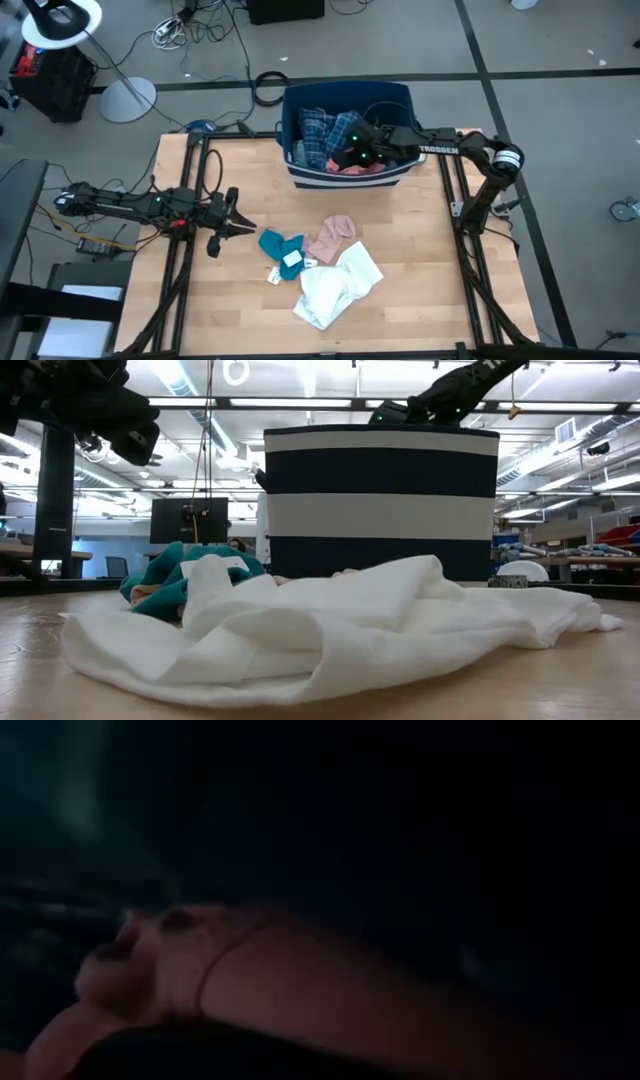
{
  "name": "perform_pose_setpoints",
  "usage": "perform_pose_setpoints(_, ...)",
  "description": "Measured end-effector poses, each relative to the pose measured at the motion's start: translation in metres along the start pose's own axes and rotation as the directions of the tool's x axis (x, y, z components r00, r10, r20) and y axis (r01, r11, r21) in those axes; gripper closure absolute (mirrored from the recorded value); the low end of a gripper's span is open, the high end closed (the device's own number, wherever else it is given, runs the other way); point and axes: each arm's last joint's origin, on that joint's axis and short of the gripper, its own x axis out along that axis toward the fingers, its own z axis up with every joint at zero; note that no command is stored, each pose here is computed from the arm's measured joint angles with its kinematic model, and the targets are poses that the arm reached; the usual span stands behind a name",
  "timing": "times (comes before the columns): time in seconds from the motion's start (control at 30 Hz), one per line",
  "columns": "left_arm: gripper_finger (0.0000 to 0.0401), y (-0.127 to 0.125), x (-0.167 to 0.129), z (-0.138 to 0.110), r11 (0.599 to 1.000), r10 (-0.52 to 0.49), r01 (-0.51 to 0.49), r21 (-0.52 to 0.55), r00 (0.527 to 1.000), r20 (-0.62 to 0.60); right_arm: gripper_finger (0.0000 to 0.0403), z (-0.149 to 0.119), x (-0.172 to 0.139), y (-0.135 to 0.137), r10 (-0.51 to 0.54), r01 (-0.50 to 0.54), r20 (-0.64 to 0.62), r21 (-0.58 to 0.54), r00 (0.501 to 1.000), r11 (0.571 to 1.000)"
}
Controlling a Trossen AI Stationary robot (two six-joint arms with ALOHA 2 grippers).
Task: Sort clothes
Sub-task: Put the light orange underwear into the blue bin, then put the light pink socks into the blue bin
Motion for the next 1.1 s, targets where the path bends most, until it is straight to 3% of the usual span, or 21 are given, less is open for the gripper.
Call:
perform_pose_setpoints(0.4,0.0332,0.0,0.0,0.0,0.998,0.015,-0.015,0.059,1.0,0.004,0.0252,0.006,-0.083,0.01,0.173,-0.166,0.186,-0.055,0.967,0.985)
perform_pose_setpoints(0.6,0.0332,0.0,0.0,0.003,0.998,0.013,-0.015,0.06,0.999,0.032,0.023,-0.001,-0.136,0.011,0.27,-0.242,0.301,-0.129,0.915,0.962)
perform_pose_setpoints(0.87,0.0332,0.0,0.0,0.004,0.998,0.011,-0.014,0.061,0.999,0.045,0.0242,-0.028,-0.208,0.02,0.364,-0.216,0.527,-0.322,0.768,0.922)
perform_pose_setpoints(1.0,0.0332,0.0,0.0,0.004,0.998,0.011,-0.014,0.061,0.999,0.044,0.0247,-0.042,-0.232,0.029,0.483,-0.273,0.556,-0.419,0.677,0.866)
perform_pose_setpoints(1.1,0.0332,0.0,0.0,0.004,0.998,0.011,-0.014,0.06,0.999,0.045,0.0248,-0.056,-0.239,0.041,0.561,-0.316,0.518,-0.487,0.646,0.814)
